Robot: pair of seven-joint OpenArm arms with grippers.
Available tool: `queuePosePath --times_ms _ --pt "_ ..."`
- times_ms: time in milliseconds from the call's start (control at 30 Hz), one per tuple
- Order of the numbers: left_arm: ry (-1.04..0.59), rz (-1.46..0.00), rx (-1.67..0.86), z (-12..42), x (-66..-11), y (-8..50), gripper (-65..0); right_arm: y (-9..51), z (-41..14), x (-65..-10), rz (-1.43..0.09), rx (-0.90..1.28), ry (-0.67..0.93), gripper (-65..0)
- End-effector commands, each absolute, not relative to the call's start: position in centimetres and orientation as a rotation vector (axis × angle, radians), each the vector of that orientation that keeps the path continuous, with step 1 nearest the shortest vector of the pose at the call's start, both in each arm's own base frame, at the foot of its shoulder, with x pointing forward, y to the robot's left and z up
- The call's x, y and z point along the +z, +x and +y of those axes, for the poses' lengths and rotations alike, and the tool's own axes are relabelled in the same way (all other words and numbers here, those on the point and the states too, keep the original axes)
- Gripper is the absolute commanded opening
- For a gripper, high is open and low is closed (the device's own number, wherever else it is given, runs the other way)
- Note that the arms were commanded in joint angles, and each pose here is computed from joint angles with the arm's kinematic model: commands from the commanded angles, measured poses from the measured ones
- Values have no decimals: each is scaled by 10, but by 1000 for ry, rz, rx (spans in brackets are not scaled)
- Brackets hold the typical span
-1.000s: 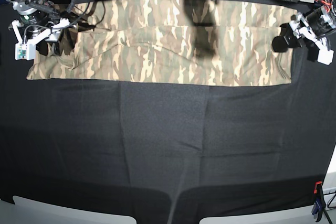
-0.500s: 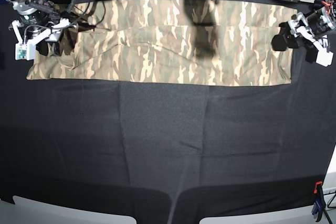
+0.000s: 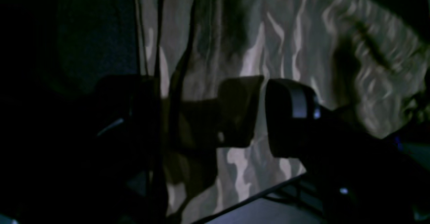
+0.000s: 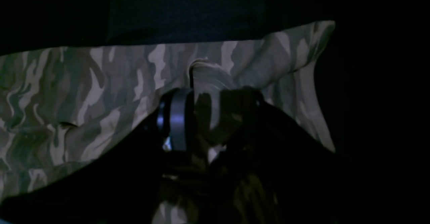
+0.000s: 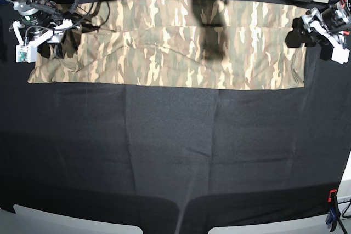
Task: Layout the t-shirt on the table in an organized manner, then fold the t-shirt properly
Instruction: 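Grasp each end of the camouflage strip with both grippers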
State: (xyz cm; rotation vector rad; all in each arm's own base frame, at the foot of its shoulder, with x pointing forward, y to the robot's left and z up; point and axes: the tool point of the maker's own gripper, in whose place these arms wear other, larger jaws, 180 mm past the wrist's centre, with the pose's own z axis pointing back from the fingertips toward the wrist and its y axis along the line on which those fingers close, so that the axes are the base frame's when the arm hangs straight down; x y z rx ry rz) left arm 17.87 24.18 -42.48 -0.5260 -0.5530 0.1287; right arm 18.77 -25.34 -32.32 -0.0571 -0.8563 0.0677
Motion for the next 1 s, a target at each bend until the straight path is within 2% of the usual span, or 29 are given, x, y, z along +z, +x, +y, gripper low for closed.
queuePosePath --times_ms 0,133,333,500,767,967 --pt "-476 -496 107 251 -430 168 -205 193 -252 -311 -899 89 -60 -423" --pt "-492 -470 149 250 -432 161 -205 193 -252 -311 -899 89 -60 -423" --pt "-677 -555 208 229 -408 174 -205 193 -252 -311 -899 89 -60 -423" --pt "-667 -654 242 236 -400 189 -205 193 -252 -311 -899 89 -60 -423" --pt "-709 -658 259 219 -404 189 -205 194 -252 -311 -902 90 -61 -423" --pt "-683 -673 258 225 -404 192 -206 194 -254 -311 -895 98 -67 -423"
